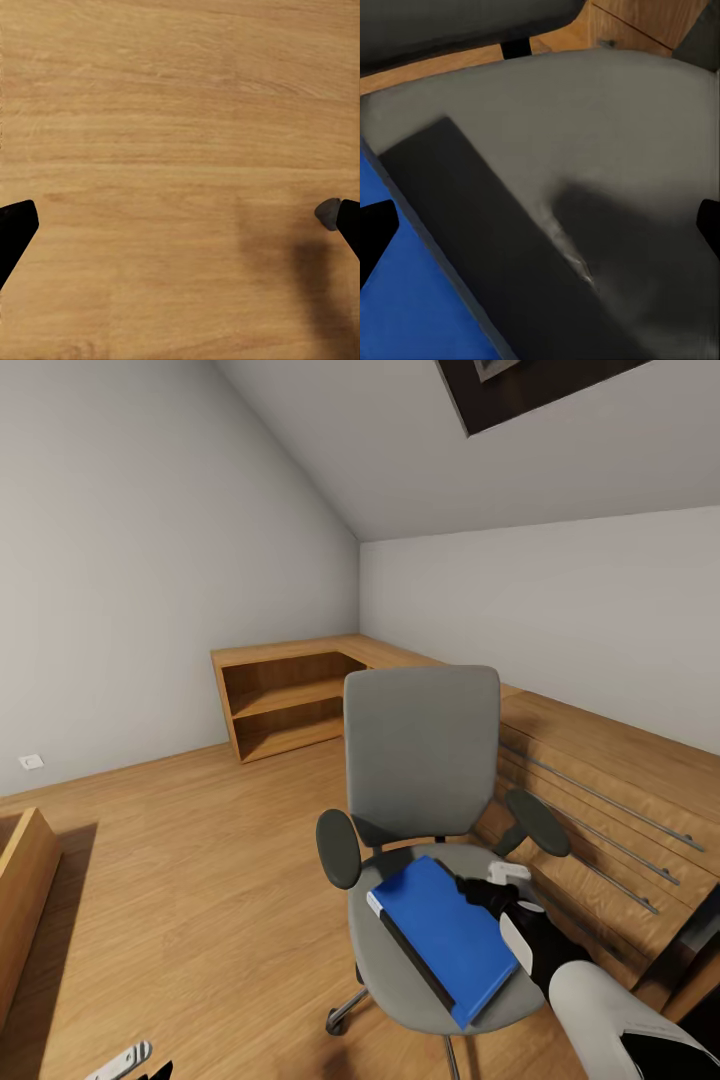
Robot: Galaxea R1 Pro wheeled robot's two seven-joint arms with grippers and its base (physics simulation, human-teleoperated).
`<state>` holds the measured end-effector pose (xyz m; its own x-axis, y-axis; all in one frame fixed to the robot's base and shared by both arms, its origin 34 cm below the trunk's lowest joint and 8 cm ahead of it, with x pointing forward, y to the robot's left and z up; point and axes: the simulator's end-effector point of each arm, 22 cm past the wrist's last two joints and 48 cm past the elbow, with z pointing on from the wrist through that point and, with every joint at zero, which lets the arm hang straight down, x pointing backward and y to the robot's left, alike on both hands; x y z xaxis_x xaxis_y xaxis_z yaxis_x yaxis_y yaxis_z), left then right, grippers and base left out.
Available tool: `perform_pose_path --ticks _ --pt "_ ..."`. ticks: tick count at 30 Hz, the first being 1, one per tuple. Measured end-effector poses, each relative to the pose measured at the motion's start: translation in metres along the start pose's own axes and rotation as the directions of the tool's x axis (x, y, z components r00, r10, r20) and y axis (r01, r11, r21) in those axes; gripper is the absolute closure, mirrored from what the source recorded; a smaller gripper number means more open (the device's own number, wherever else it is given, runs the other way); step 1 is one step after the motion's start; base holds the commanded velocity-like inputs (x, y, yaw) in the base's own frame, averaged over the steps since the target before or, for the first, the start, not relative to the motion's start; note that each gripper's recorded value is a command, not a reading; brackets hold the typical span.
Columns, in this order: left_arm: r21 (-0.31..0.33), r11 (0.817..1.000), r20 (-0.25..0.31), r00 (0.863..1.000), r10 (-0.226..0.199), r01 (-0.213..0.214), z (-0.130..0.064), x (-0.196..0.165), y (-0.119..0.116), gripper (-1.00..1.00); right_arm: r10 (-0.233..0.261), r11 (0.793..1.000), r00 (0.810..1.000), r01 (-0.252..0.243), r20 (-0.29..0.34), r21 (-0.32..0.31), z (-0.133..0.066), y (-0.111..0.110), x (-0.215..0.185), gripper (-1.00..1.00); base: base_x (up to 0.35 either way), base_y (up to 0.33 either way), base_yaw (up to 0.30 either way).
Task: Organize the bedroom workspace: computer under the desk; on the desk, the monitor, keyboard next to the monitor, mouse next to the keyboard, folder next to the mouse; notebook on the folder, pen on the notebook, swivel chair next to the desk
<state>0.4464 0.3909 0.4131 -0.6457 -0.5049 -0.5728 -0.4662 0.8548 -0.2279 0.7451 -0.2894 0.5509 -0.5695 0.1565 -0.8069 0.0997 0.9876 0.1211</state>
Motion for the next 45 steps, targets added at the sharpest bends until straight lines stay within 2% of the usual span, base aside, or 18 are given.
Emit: perform_pose_path --ticks 14,25,31,45 --pt "-0.002 1.0 -0.003 1.0 0.0 0.0 0.0 0.002 0.001 -1.0 0.0 1.0 0.999 0.001 0.04 -0.019 0.0 0.007 -0.013 -1.0 0.0 0.0 0.0" --pt "0.0 1.0 -0.007 1.0 -0.003 0.003 0.0 0.004 -0.001 -1.0 0.0 0.999 0.999 0.002 0.038 -0.046 0.0 0.013 -0.011 -1.0 0.0 0.009 0.0" --pt "0.001 1.0 -0.007 1.0 -0.004 0.004 0.0 0.004 -0.002 -1.0 -0.001 0.998 0.999 0.003 0.036 -0.065 -0.001 0.017 -0.01 -1.0 0.0 0.177 0.0" --pt "0.001 1.0 -0.008 1.0 -0.003 0.003 0.0 0.005 -0.002 -1.0 -0.002 0.997 1.0 0.004 0.028 -0.072 -0.001 0.019 -0.007 -1.0 0.0 0.058 0.0"
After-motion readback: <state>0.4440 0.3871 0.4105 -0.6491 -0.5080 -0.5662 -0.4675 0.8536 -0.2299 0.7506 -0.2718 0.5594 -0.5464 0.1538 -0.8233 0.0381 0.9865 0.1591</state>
